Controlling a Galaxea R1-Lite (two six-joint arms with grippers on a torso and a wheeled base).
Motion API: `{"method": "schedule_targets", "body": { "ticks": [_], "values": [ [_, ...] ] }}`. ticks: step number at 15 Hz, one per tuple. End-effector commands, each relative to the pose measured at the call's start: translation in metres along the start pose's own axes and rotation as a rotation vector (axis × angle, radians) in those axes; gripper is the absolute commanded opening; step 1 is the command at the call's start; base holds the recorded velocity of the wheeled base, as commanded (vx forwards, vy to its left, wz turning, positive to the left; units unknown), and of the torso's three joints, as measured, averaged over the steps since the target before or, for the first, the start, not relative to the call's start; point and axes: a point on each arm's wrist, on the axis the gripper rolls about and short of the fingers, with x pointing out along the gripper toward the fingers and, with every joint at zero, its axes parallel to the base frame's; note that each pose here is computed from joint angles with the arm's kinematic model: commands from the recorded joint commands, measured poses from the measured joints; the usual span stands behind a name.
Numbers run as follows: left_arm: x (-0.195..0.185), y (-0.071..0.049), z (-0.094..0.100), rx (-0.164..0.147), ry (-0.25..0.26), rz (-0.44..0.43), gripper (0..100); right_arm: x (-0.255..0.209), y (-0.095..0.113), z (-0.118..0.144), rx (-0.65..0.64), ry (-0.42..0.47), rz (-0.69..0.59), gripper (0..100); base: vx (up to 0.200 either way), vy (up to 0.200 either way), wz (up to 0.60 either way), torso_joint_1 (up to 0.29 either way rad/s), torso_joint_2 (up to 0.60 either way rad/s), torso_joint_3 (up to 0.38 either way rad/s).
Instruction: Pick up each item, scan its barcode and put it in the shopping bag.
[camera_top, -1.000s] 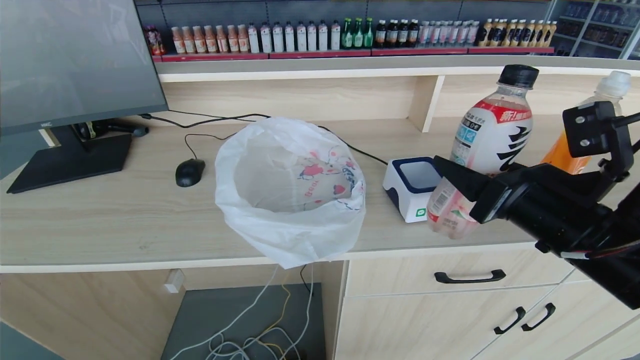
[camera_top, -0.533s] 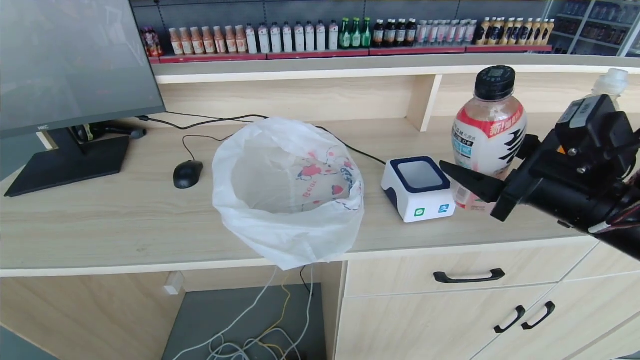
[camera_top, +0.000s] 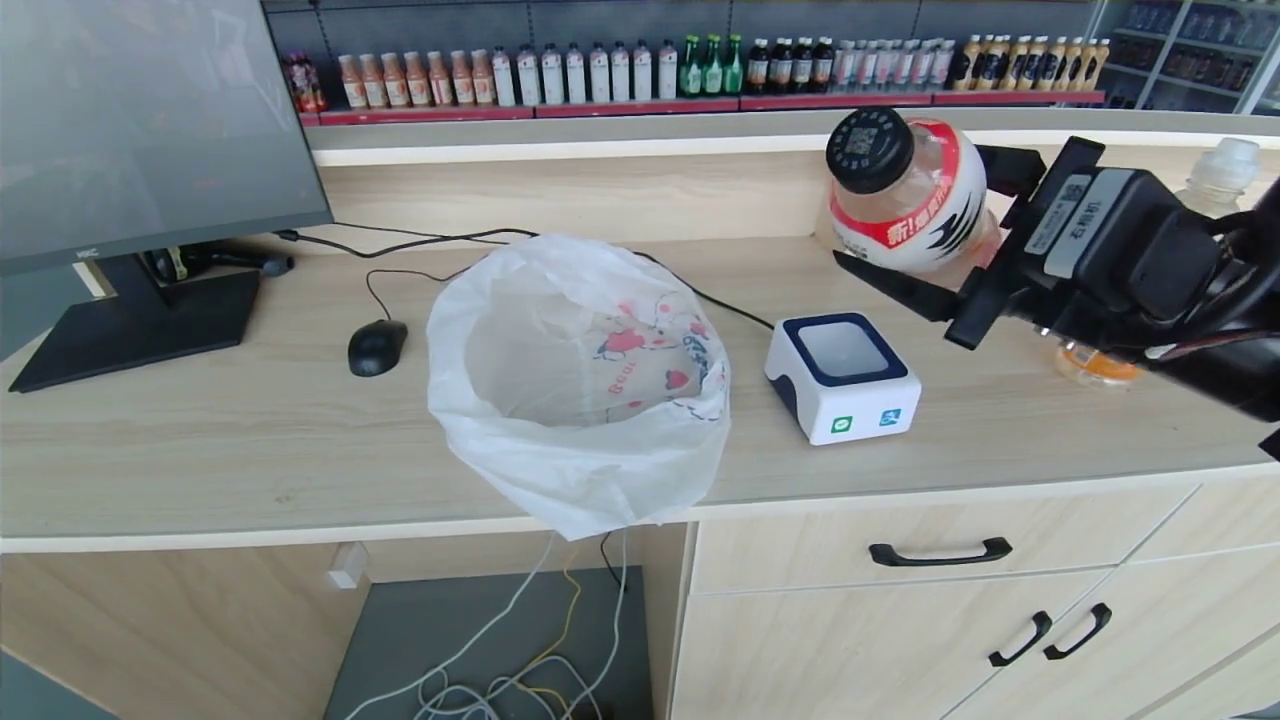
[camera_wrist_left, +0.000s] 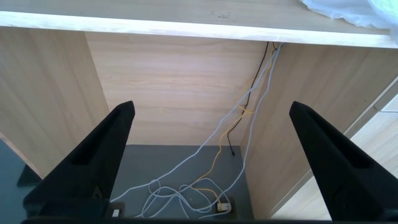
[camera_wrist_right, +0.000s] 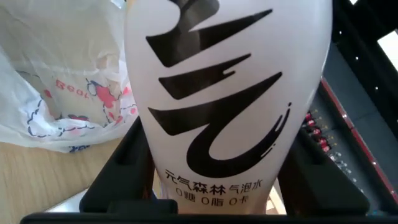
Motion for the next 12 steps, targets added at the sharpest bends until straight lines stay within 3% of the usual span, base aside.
{"method": "schedule_targets", "body": {
  "ticks": [1,5,12],
  "values": [
    [0.0,0.0,0.0,-0.001,-0.001,0.0,100,0.015,0.017,-0.015,0.0,-0.006,0.03,0,0.0,0.0,0.0,0.0,0.0,0.0],
    [0.0,0.0,0.0,0.001,-0.001,0.0,100,0.033,0.045,-0.036,-0.026,-0.177,0.05,0,0.0,0.0,0.0,0.0,0.0,0.0],
    [0.0,0.0,0.0,-0.001,-0.001,0.0,100,0.022,0.051,-0.062,-0.065,-0.254,0.083,0,0.0,0.0,0.0,0.0,0.0,0.0]
  ]
}}
